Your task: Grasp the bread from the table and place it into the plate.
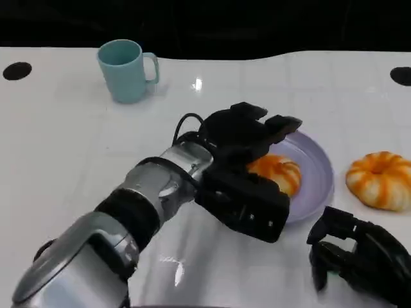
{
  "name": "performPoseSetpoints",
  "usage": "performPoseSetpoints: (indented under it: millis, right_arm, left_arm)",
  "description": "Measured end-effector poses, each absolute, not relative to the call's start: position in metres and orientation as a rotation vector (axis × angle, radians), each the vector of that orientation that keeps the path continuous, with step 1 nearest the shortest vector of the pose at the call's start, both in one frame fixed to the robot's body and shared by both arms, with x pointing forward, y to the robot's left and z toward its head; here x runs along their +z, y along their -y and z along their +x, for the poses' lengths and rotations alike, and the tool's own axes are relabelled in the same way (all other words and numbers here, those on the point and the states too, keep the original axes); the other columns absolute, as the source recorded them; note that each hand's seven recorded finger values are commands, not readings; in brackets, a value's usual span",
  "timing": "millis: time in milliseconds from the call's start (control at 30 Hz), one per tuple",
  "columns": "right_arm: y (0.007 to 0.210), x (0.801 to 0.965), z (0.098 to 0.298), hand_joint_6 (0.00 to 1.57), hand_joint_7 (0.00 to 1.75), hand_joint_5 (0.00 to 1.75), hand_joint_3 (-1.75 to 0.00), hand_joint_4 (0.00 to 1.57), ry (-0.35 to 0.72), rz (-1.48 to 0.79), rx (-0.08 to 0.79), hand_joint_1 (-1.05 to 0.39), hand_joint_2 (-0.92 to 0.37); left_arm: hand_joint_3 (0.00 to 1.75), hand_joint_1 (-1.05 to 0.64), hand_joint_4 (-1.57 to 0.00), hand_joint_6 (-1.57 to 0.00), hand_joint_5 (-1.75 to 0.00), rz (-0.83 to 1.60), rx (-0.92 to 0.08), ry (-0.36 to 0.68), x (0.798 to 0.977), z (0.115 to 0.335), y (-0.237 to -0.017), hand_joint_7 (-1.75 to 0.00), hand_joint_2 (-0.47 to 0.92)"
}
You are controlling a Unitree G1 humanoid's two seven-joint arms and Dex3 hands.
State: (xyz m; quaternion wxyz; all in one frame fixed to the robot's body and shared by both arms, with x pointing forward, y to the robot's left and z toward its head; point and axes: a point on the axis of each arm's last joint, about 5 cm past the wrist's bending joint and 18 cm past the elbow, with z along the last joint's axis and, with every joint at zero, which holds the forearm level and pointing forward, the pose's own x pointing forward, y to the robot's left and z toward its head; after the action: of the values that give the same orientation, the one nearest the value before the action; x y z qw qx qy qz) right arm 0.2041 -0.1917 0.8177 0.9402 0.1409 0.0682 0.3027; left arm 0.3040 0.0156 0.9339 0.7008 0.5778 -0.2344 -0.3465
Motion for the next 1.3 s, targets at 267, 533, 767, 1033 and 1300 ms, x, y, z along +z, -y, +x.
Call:
performPoseSetpoints:
  millis: [267,533,767,1033,1300]
  right_arm:
    - [0.193,0.816,0.204,0.67,1.49,1.75,-0.19,0.7,-0.134,0.287,0.619,-0.58,-0.92]
    - [0.193,0.817,0.207,0.66,1.49,1.75,-0.2,0.7,-0.129,0.286,0.621,-0.58,-0.92]
    - [0.193,0.816,0.207,0.67,1.49,1.75,-0.18,0.71,-0.136,0.284,0.613,-0.58,-0.92]
    - [0.193,0.817,0.207,0.66,1.5,1.75,-0.17,0.7,-0.149,0.298,0.611,-0.57,-0.92]
    - [0.193,0.819,0.204,0.66,1.51,1.75,-0.2,0.7,-0.155,0.288,0.603,-0.57,-0.92]
  left_arm:
    - [0.68,-1.01,0.0,0.0,-0.32,1.271,-0.77,0.487,0.929,0.302,-0.026,-0.21,0.92]
    - [0.45,-0.65,-0.17,-0.2,-0.68,0.99,-0.709,0.556,0.92,0.284,-0.073,-0.31,0.92]
    - [0.52,-0.59,-0.22,-0.35,-1.04,0.661,-0.647,0.486,0.905,0.263,-0.101,-0.53,0.92]
    - [0.51,-0.62,-0.38,-0.45,-1.26,0.349,-0.556,0.48,0.885,0.235,-0.125,-0.83,0.92]
    - [0.57,-0.64,-0.44,-0.38,-1.34,0.06,-0.508,0.393,0.873,0.207,-0.139,-1.14,0.92]
